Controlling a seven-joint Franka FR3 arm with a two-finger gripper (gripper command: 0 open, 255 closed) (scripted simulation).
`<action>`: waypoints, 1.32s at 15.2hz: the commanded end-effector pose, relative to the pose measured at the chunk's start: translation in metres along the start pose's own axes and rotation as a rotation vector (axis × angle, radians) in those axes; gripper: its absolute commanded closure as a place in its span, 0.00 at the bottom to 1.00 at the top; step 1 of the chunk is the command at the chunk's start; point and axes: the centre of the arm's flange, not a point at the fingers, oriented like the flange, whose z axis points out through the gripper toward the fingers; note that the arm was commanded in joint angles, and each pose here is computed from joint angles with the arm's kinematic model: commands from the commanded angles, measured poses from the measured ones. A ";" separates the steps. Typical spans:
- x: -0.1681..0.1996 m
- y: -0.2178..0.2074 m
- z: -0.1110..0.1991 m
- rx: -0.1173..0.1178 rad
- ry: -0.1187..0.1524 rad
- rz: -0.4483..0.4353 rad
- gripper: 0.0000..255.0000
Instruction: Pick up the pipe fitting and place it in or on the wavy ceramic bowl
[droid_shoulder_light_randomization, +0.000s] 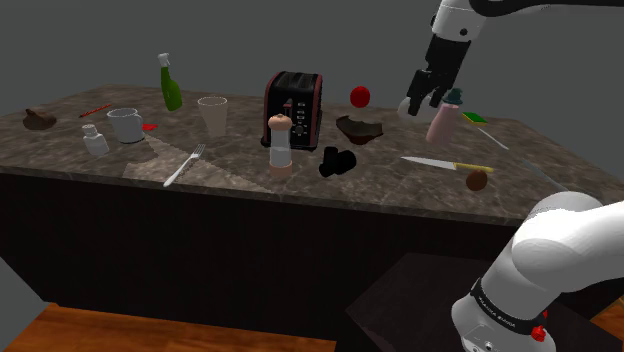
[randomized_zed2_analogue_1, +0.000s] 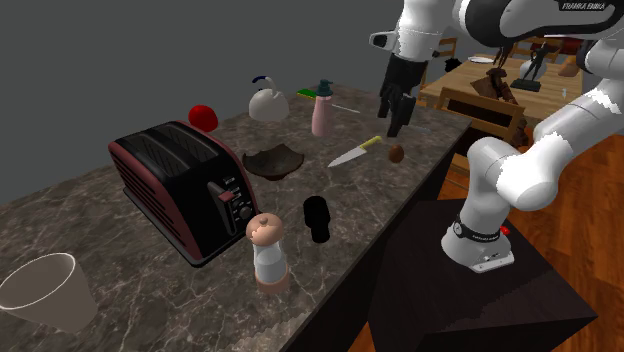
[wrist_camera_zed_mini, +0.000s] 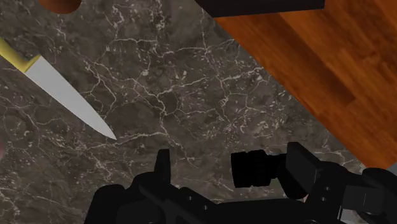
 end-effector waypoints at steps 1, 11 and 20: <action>0.000 0.000 0.000 0.000 0.000 0.000 0.00; 0.093 -0.075 0.065 0.027 -0.067 0.087 0.00; 0.173 -0.133 0.123 0.050 -0.123 0.160 0.00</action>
